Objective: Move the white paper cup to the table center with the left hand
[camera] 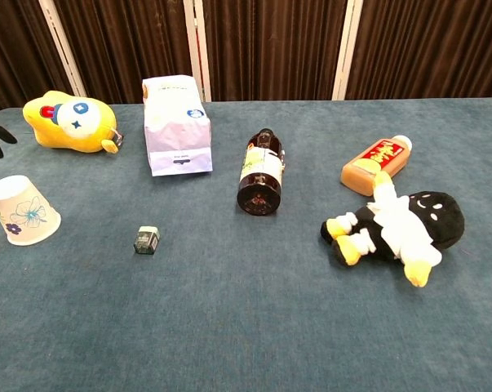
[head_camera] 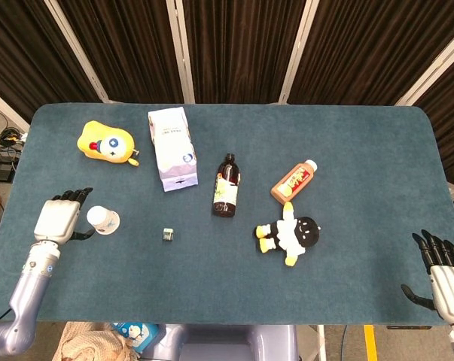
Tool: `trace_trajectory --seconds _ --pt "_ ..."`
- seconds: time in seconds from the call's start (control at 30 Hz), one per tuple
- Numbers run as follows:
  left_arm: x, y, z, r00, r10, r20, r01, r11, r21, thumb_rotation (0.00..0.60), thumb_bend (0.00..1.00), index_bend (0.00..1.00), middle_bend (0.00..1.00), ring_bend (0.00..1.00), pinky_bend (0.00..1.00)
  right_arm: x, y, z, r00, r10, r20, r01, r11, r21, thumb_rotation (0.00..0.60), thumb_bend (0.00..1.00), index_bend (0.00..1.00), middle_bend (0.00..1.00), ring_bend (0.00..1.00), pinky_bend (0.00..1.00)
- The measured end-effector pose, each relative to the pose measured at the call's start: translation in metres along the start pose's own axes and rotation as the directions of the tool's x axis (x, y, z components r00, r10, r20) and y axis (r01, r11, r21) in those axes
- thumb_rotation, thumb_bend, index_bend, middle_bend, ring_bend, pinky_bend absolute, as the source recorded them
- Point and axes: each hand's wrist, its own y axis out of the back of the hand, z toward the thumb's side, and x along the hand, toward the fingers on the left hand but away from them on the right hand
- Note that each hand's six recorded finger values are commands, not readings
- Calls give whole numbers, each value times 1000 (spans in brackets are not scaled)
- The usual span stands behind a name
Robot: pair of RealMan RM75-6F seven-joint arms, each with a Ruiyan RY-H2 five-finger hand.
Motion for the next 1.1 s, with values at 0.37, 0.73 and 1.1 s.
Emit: trace_trajectory --seconds 0.37,0.73,1.1 --pt "6 -12 6 1000 -14 -15 14 1000 -15 600 265 341 457 376 469 0 0 0 1000 1 2 -1 1000 -3 600 237 0 0 0 0" --pt "3 -5 14 1000 22 22 -22 999 -25 600 274 351 472 389 480 0 0 0 1000 1 3 -1 1000 -3 600 236 0 0 0 0" --pt "-1 11 47 991 73 115 -66 996 -65 600 274 351 472 389 480 0 0 0 1000 1 1 -1 1000 -4 600 237 0 0 0 0"
